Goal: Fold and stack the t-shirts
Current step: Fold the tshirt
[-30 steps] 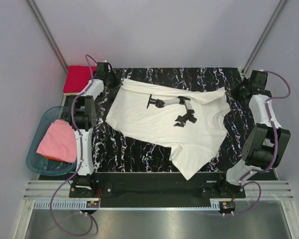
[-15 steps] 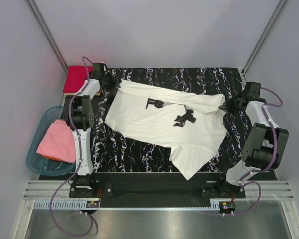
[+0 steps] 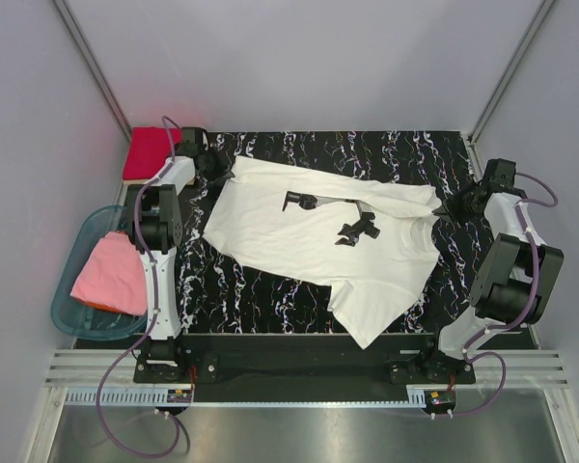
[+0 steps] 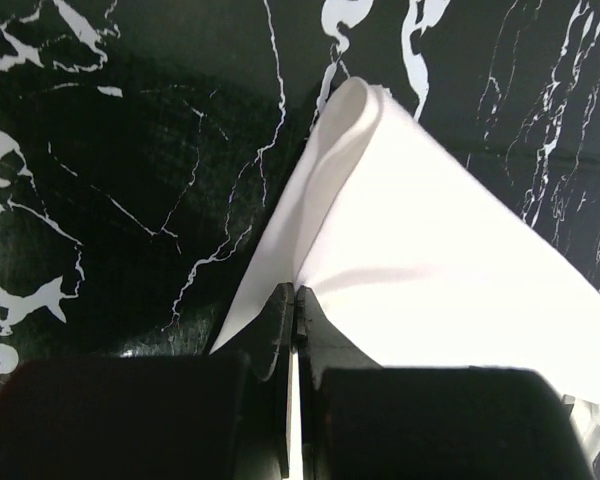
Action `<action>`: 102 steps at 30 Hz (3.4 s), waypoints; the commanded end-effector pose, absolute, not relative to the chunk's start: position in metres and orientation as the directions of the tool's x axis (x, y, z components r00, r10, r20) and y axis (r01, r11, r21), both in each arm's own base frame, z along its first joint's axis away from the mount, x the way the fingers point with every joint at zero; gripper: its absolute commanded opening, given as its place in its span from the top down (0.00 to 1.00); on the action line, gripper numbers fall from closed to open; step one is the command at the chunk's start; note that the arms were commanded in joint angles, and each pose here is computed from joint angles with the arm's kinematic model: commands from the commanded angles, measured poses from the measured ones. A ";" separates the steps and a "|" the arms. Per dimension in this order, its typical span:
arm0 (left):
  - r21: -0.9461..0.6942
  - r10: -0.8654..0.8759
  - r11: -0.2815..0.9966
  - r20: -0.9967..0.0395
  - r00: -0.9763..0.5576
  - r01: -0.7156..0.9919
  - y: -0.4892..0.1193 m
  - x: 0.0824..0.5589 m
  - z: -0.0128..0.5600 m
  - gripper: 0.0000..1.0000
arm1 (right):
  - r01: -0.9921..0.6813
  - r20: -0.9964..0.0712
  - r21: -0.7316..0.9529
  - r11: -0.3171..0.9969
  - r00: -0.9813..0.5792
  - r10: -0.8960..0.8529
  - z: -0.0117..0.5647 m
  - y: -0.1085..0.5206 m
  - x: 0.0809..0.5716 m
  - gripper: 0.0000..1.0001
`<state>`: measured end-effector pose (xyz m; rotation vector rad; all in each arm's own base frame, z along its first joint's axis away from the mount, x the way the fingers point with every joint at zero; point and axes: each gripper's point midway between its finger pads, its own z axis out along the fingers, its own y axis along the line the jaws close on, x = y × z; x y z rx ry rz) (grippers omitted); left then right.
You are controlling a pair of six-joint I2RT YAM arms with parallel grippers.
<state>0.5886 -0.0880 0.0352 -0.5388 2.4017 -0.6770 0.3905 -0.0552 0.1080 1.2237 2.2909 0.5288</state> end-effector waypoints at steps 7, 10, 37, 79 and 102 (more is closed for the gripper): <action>-0.579 -0.516 0.791 -0.460 -0.722 -0.197 -0.082 0.589 0.074 1.00 | 0.669 -0.211 0.501 0.549 -0.521 0.827 0.103 -0.054 0.372 1.00; -0.569 -0.512 0.797 -0.457 -0.728 -0.204 -0.078 0.586 0.070 1.00 | 0.675 -0.196 0.497 0.546 -0.525 0.828 0.099 -0.050 0.363 1.00; -0.557 -0.526 0.799 -0.466 -0.711 -0.227 -0.053 0.587 0.083 1.00 | 0.669 -0.220 0.472 0.574 -0.541 0.812 0.098 -0.066 0.375 1.00; -0.514 -0.529 0.817 -0.485 -0.697 -0.262 -0.040 0.560 0.110 0.66 | 0.723 -0.073 0.439 0.533 -0.563 0.823 0.078 -0.041 0.331 0.74; -0.701 -0.532 0.701 -0.391 -0.751 -0.132 -0.124 0.594 0.083 0.72 | 0.486 -0.240 0.680 0.549 -0.560 0.793 0.083 -0.087 0.527 0.39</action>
